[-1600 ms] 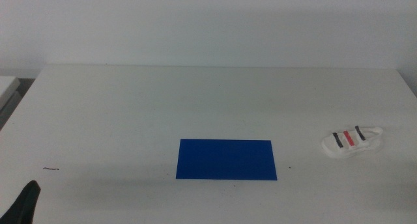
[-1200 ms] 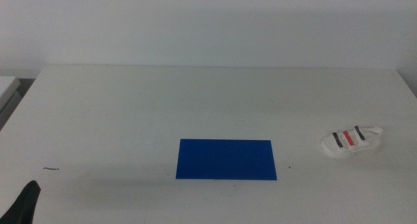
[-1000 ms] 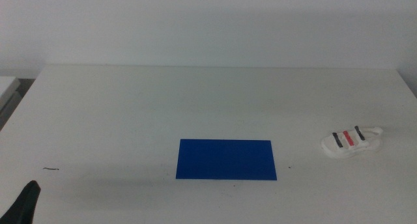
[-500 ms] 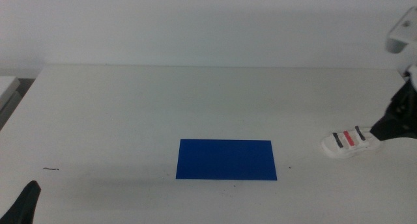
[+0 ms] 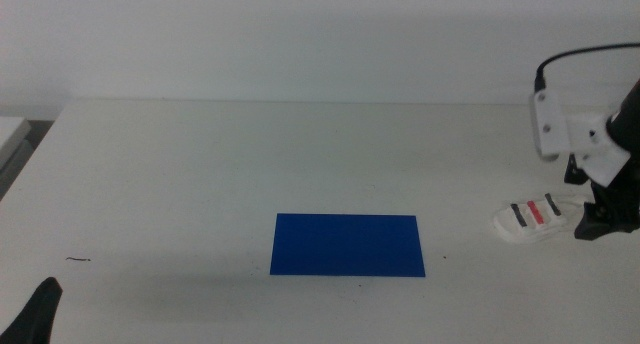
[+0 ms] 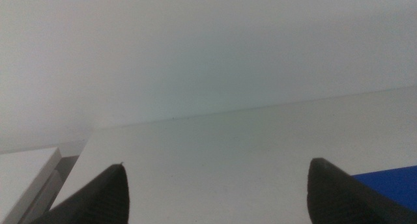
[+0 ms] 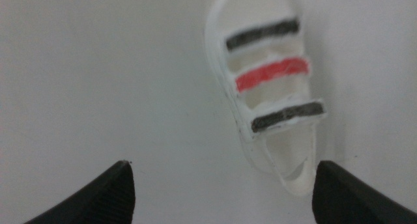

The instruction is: Use one arm to grab the shoe from the table and place it on the mat.

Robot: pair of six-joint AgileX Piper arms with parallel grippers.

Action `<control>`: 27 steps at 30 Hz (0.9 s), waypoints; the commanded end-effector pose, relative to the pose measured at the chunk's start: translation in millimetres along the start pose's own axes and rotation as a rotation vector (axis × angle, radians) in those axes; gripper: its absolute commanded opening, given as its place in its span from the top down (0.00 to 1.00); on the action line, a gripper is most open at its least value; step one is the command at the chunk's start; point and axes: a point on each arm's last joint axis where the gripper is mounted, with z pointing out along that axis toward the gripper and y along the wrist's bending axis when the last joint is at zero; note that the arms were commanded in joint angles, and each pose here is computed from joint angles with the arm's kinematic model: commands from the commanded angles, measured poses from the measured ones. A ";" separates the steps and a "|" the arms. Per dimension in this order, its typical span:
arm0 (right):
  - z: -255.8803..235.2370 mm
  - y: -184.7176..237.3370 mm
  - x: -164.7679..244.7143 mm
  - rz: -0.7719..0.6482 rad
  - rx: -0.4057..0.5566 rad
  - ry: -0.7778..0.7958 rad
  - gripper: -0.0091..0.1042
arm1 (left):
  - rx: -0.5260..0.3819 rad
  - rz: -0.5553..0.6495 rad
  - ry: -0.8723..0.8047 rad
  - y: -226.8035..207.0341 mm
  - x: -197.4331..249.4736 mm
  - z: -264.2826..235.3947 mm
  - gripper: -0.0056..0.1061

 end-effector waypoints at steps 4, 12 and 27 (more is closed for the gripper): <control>31.0 -15.1 2.5 -0.088 0.030 0.078 0.10 | 0.008 -0.005 -0.007 -0.5 -0.8 0.4 0.11; 57.3 -29.7 -8.8 -0.111 0.130 0.042 0.12 | 0.008 -0.005 -0.007 -0.5 -0.8 0.4 0.11; 5.2 -7.1 -74.8 -0.020 0.173 0.079 0.94 | 0.008 -0.005 -0.007 -0.5 -0.8 0.4 0.11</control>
